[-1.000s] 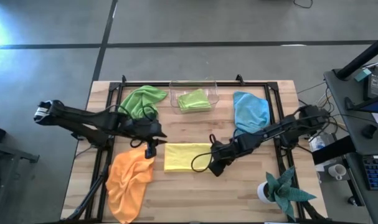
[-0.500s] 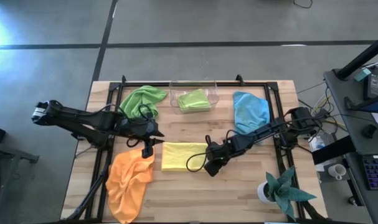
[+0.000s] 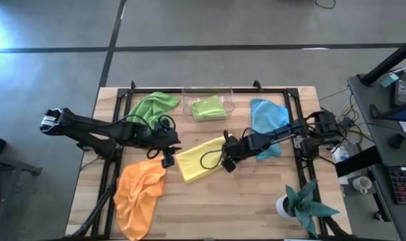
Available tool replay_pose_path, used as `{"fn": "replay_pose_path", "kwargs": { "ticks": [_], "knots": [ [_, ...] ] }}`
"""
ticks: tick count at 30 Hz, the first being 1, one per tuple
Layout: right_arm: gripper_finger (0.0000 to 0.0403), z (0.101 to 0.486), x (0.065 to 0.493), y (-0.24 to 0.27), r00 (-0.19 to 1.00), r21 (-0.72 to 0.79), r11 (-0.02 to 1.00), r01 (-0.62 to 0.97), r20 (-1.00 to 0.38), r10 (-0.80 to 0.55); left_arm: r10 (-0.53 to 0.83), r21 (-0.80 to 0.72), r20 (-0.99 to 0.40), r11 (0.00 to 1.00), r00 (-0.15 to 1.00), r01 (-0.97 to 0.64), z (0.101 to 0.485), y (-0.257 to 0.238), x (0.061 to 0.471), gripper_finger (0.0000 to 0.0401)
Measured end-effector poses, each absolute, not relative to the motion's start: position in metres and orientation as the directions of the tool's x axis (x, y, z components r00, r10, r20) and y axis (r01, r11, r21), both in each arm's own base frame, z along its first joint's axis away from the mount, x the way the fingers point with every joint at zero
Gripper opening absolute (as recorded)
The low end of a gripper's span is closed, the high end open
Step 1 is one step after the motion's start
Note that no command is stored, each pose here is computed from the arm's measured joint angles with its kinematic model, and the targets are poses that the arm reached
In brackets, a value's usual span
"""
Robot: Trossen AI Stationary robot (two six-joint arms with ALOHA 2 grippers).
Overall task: Fold microfiber towels
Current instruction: Fold the yellow microfiber towel
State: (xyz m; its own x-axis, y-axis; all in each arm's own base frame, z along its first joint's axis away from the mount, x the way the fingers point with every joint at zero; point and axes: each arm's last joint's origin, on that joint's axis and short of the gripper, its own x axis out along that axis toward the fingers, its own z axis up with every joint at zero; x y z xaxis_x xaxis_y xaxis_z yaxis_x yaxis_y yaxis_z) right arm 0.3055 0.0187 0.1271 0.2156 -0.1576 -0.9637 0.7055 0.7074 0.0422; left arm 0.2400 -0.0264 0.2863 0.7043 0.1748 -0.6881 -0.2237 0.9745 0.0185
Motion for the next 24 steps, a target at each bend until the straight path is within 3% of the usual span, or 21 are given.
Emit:
{"fn": "replay_pose_path", "kwargs": {
  "ticks": [13,20,22,24],
  "knots": [
    [0.0013,0.162,0.303,0.016,0.319,0.141,0.694,0.706,-0.938,-0.134,0.201,0.019,-0.671,0.967,0.714,-0.254,0.291,-0.023,0.235,0.0097],
    [0.0013,0.193,0.319,0.036,0.472,0.27,0.715,0.645,-0.877,-0.094,0.198,0.027,-0.687,0.968,0.699,-0.248,0.291,-0.022,0.231,0.0097],
    [0.0013,0.198,0.324,0.04,0.477,0.272,0.719,0.64,-0.874,-0.094,0.2,0.035,-0.702,0.968,0.684,-0.247,0.29,-0.022,0.228,0.0097],
    [0.0013,0.194,0.322,0.04,0.411,0.215,0.708,0.673,-0.904,-0.117,0.197,0.038,-0.713,0.969,0.673,-0.243,0.29,-0.022,0.226,0.0097]
  ]
}}
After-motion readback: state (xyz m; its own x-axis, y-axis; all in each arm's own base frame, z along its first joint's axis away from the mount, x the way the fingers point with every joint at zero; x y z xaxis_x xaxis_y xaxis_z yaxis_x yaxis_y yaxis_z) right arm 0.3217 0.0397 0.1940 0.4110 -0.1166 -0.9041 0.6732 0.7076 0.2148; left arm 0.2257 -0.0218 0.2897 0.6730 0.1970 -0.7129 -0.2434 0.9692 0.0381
